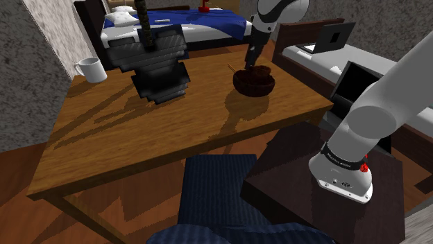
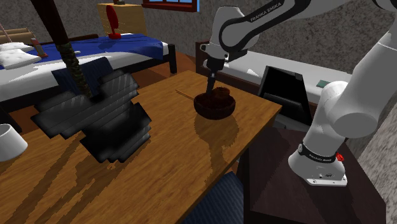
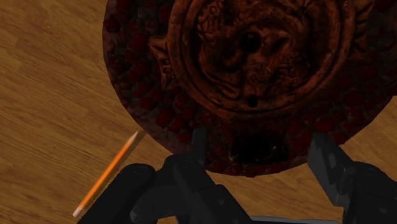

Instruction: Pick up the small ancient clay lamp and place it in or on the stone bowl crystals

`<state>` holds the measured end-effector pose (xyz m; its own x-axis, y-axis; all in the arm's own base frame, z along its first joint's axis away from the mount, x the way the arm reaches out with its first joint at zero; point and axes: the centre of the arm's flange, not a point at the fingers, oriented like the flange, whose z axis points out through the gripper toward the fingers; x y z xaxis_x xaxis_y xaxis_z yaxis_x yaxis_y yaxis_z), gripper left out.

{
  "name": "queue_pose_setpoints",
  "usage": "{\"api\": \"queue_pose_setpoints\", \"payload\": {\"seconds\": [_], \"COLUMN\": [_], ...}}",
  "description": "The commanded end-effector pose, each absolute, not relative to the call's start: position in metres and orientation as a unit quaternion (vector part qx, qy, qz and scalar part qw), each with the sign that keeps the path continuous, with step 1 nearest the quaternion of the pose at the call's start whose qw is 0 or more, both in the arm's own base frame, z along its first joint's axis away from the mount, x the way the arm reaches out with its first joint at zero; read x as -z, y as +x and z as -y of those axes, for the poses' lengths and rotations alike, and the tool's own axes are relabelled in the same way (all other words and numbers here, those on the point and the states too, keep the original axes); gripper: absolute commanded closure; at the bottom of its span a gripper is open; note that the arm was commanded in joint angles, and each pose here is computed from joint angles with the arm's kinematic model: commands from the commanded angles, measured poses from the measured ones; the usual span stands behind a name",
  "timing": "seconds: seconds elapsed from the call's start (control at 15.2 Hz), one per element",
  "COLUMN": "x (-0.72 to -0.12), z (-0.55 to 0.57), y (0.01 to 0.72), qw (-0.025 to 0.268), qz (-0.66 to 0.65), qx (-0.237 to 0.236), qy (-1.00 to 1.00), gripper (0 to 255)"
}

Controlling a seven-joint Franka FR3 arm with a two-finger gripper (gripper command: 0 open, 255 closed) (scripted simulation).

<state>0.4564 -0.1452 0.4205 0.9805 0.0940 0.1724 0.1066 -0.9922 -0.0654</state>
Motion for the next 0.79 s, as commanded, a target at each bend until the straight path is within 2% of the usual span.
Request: {"api": "queue_pose_setpoints", "payload": {"seconds": [0.0,0.26,0.53,0.73], "x": [-0.42,-0.42,-0.47,-0.47], "z": [0.145,0.145,0.149,0.149], "y": [0.456,0.456,0.448,0.448], "qw": [0.037,0.037,0.037,0.037], "qz": [0.05,0.05,0.05,0.05], "qx": [0.085,0.085,0.085,0.085], "qy": [-0.994,-0.994,-0.994,-0.994], "gripper": [0,0,0,0]}}
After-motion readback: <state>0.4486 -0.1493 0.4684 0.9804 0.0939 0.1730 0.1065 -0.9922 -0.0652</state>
